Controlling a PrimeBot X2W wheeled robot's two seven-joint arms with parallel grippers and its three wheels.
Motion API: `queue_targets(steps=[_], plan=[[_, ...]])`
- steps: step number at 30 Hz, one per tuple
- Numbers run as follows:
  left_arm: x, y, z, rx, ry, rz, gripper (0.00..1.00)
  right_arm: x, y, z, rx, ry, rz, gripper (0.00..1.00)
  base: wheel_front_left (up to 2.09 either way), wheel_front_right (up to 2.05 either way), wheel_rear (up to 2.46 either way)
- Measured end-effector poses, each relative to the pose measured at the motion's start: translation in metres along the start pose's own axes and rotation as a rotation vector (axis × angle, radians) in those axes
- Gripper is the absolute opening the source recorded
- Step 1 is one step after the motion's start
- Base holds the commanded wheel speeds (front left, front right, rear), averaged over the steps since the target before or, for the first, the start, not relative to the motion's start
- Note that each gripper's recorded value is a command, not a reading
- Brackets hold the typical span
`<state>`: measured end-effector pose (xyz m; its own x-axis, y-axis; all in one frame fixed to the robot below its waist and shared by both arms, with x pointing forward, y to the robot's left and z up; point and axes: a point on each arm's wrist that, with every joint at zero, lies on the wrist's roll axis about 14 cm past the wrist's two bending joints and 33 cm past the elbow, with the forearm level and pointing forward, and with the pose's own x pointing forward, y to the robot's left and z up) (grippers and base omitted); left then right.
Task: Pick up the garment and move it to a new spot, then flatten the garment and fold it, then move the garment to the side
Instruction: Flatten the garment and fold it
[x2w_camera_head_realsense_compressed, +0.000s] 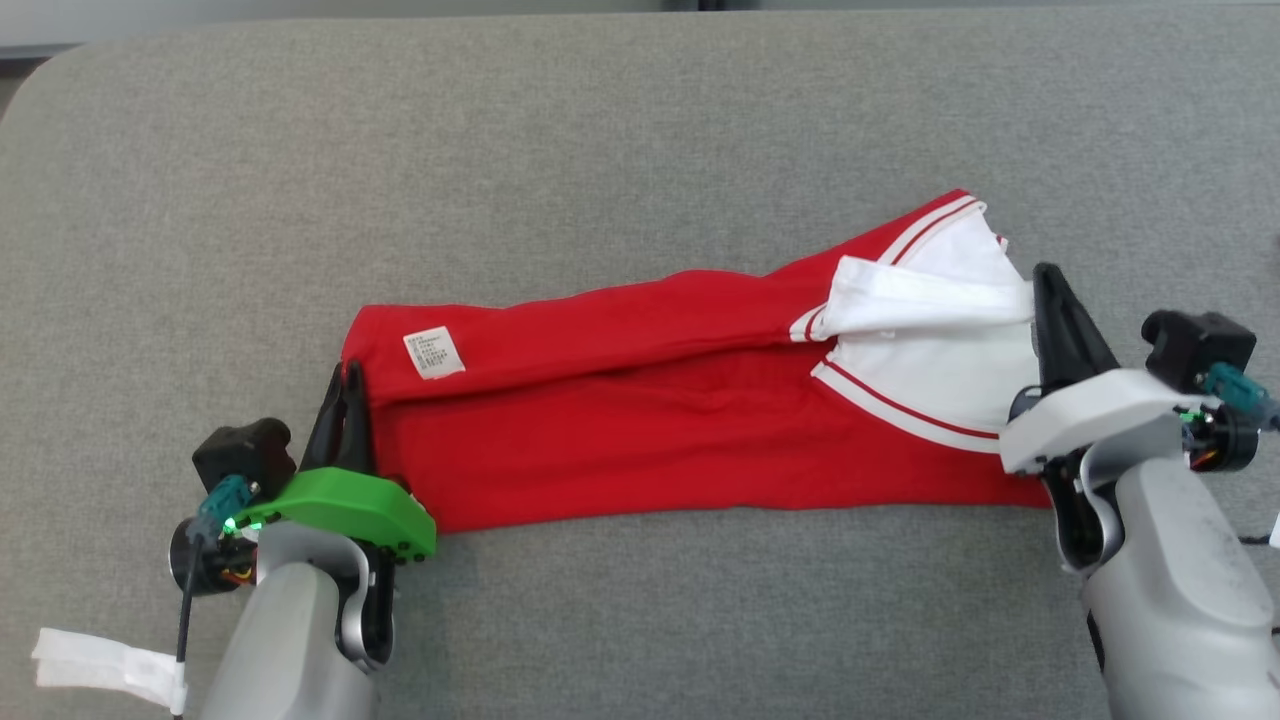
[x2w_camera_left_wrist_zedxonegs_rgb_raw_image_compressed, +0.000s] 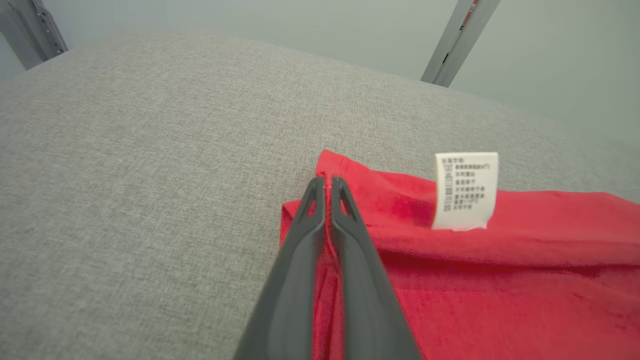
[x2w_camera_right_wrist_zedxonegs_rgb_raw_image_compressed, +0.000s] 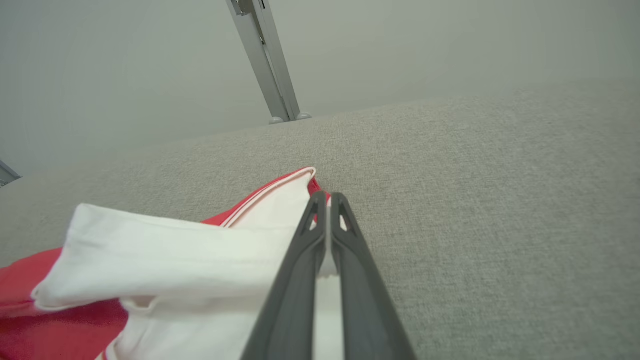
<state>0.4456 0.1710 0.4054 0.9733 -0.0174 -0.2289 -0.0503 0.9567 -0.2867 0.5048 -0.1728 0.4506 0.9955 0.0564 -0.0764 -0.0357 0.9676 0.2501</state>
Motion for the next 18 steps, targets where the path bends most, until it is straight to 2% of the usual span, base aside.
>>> queue_targets(steps=[8, 9, 10, 11, 18], plan=[[-0.019, 0.002, -0.018, -0.012, 0.051, 0.026, 0.00, -0.040, -0.008, -0.027, 0.051, 0.071, -0.044, 0.00, 0.00, 0.00, 0.00], [-0.021, 0.004, -0.020, -0.015, 0.054, 0.030, 0.15, -0.042, -0.008, -0.030, 0.053, 0.079, -0.046, 0.15, 0.00, 0.00, 0.00], [-0.024, 0.005, -0.022, -0.018, 0.059, 0.039, 0.40, -0.044, -0.008, -0.034, 0.055, 0.089, -0.049, 0.38, 0.00, 0.00, 0.00], [-0.027, 0.007, -0.024, -0.023, 0.064, 0.047, 1.00, -0.046, -0.008, -0.036, 0.057, 0.095, -0.050, 1.00, 0.00, 0.00, 0.00], [-0.042, 0.015, -0.015, -0.034, 0.016, 0.092, 1.00, -0.037, -0.001, -0.029, 0.043, 0.076, -0.030, 1.00, 0.00, 0.00, 0.00]])
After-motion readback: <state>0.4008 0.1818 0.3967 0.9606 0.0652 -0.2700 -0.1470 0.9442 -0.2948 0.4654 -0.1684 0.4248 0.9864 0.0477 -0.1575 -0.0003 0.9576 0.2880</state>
